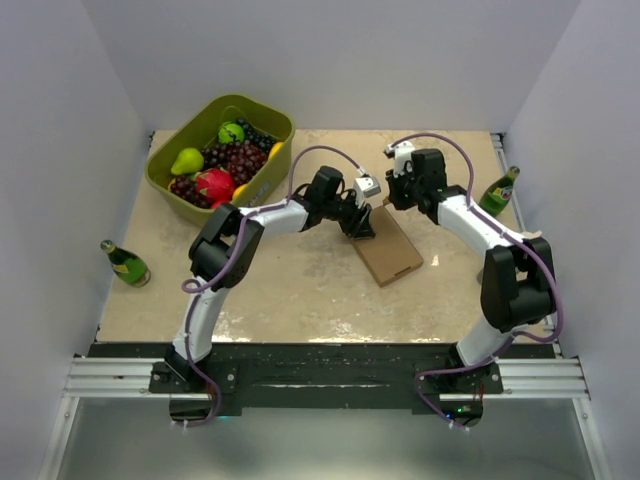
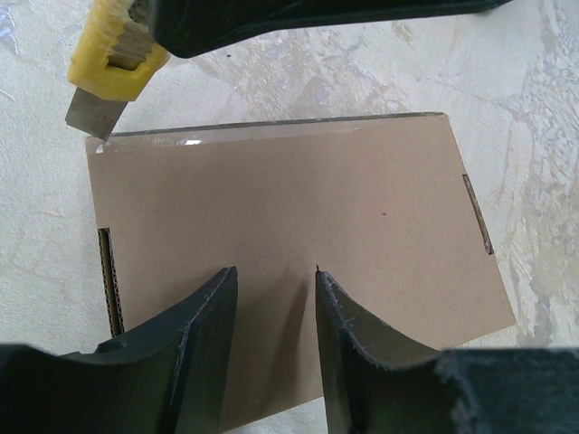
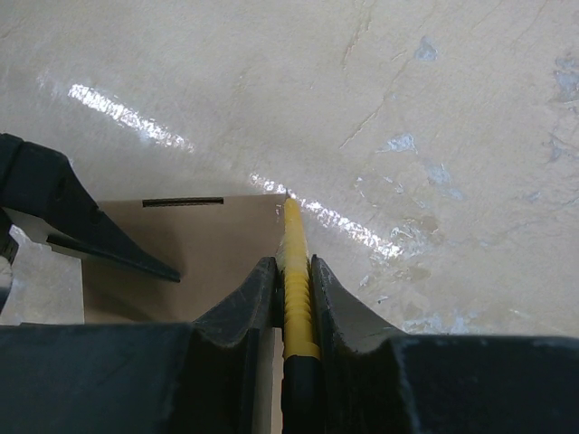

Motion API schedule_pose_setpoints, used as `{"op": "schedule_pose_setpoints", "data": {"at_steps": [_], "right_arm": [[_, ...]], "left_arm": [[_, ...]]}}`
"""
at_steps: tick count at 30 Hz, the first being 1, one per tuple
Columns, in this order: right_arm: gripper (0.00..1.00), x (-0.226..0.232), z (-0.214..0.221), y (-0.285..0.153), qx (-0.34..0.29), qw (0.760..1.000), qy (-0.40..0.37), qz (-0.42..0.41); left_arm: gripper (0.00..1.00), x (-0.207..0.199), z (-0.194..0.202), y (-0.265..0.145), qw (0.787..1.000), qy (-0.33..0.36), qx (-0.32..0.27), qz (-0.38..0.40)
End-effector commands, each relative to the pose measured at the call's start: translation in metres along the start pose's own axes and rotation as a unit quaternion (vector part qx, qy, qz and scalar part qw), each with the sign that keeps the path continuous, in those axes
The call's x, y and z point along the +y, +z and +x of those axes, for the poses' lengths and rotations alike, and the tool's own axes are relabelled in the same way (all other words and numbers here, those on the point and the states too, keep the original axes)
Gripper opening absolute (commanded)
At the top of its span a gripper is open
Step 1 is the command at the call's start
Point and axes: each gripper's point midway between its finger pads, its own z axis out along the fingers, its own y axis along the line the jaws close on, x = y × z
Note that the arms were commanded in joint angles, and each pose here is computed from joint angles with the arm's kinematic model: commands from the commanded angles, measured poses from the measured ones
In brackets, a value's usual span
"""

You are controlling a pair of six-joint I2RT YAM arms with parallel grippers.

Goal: Unpack the express box

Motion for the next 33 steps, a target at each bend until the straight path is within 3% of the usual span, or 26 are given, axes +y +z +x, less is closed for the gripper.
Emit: {"op": "schedule_pose_setpoints", "data": {"at_steps": [1, 4, 33], "right_arm": [[0.00, -0.004, -0.031, -0.008, -0.044, 0.999, -0.006, 0.008], [0.00, -0.004, -0.046, -0.013, -0.067, 0.998, -0.007, 0.006], [0.00, -0.002, -0.020, 0.006, -0.027, 1.000, -0.009, -0.003]], "left_arm": [[0.44, -0.006, 0.026, 0.007, 0.999, -0.023, 0.035, 0.009], [0.43, -0.007, 0.027, 0.007, 0.999, -0.023, 0.036, 0.009], [0.39, -0.005, 0.027, 0.007, 0.999, -0.023, 0.037, 0.003]]}}
